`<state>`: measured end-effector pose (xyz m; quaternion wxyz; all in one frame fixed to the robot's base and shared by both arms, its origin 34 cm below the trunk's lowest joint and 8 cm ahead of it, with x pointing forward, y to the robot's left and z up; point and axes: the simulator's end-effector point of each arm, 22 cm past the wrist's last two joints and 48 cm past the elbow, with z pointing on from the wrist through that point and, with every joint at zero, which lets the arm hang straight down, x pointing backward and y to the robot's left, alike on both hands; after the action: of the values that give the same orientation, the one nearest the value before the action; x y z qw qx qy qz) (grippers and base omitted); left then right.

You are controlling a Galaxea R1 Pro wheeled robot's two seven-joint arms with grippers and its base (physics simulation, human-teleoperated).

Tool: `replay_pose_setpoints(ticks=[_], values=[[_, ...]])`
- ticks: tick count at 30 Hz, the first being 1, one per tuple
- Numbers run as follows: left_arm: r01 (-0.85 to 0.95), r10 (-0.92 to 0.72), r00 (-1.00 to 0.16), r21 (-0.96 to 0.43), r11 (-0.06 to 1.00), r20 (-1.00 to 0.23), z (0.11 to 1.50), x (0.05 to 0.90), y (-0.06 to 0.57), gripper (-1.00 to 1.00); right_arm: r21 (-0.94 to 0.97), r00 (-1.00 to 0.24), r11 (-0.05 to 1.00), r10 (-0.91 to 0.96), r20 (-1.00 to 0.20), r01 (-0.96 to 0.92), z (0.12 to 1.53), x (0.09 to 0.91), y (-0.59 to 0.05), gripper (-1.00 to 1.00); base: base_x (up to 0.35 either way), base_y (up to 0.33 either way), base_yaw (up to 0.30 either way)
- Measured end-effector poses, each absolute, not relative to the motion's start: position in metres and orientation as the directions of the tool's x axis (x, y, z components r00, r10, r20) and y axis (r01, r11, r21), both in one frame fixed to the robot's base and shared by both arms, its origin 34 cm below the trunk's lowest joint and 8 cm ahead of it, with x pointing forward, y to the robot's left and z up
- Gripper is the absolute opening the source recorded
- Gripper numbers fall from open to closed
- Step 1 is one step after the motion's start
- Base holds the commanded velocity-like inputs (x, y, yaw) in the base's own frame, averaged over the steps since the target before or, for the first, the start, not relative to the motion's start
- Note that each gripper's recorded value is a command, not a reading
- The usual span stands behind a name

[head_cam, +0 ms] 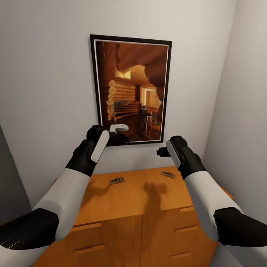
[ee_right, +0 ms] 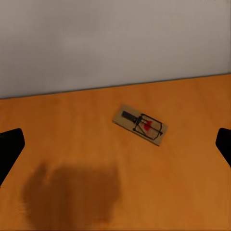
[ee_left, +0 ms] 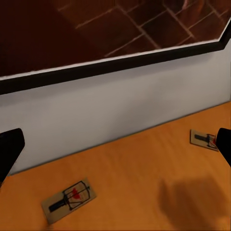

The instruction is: Take the four mousetraps from the cabinet in the bathroom and place them on the bathroom floor. Make sure all four end up on the same floor surface, and ensure that at least two of them are either under or directly next to the same bathroom sink.

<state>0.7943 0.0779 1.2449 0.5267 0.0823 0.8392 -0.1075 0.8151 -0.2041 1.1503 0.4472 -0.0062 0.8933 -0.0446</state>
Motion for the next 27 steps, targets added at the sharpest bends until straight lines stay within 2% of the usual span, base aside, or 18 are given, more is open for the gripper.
replay_pose_setpoints(ticks=[7, 16, 27], values=[[0.251, 0.026, -0.432, -0.092, 0.964, -0.902, 1.245, 0.795, 0.078, 1.0, -0.085, -0.602, 0.996, -0.051, -0.797, 0.028, 1.149, 0.815, -0.204, 1.0, 0.203, 0.0, 0.0], [0.254, 0.027, -0.433, -0.093, 0.963, -0.901, 1.244, 0.794, 0.076, 1.0, -0.088, -0.619, 0.996, -0.052, -0.784, 0.027, 1.14, 0.815, -0.206, 1.0, 0.033, 0.0, 0.0], [0.257, 0.028, -0.434, -0.094, 0.962, -0.9, 1.243, 0.794, 0.074, 1.0, -0.101, -0.781, 0.995, -0.048, -0.622, 0.02, 1.047, 0.797, -0.227, 1.0, 0.003, 0.0, 0.0]])
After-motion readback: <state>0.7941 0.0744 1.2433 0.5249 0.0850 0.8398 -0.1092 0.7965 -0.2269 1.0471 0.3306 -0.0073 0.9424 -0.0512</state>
